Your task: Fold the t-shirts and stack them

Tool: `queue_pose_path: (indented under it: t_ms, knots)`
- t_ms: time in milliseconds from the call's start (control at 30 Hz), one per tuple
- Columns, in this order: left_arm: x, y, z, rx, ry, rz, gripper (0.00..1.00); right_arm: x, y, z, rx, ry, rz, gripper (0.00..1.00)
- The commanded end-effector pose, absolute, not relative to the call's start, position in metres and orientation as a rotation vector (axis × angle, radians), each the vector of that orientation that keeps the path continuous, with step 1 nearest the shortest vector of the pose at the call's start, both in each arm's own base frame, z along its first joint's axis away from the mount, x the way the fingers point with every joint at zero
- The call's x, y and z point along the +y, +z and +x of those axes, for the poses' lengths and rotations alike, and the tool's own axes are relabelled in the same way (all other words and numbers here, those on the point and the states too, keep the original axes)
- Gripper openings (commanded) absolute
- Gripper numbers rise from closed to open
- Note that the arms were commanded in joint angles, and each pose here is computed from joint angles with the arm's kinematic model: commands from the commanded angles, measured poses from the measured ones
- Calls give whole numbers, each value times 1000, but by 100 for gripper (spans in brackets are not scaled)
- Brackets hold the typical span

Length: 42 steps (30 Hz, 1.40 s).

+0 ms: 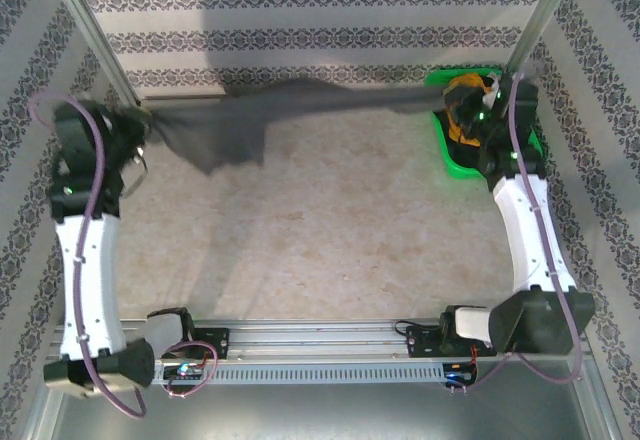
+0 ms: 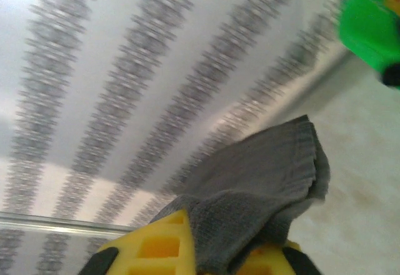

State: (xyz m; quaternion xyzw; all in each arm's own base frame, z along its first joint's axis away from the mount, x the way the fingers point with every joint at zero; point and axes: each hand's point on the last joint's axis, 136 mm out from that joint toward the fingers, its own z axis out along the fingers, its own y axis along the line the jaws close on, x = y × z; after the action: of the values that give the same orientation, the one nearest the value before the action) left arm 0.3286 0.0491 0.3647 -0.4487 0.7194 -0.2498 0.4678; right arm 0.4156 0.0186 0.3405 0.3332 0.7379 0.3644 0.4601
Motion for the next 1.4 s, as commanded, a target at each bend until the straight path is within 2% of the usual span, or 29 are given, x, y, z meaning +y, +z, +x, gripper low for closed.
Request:
queue_pose_path:
  t_ms: [0,33,100,167,300,500,667,867,1067,1367]
  knots:
    - [57,258,312,1915,-535,-1345,42,-9,215,382,2034,670,1106,38]
    - [54,232,302,1976,-512,-1386,50,-9,194,371,2074,649,1141,46]
    - [54,198,287,2052,-448,-1441,56,-9,159,346,2174,571,1201,55]
    - [58,177,274,2107,-360,-1474,57,-8,140,327,2245,505,1230,57]
    - [46,165,283,2180,-366,-1438,56,-5,134,318,2314,418,1174,58]
    - [-11,144,319,2337,-480,-1320,47,14,145,341,2379,392,977,52]
    - [-68,108,352,2358,-614,-1374,37,57,146,385,2398,562,791,40]
    - [-111,65,387,2395,-684,-1442,35,80,110,420,2507,600,746,38]
    - [-72,8,370,2415,-458,-1641,33,79,66,431,2605,538,868,38]
    - [3,-9,327,2442,-324,-1722,33,79,26,393,2867,232,935,40]
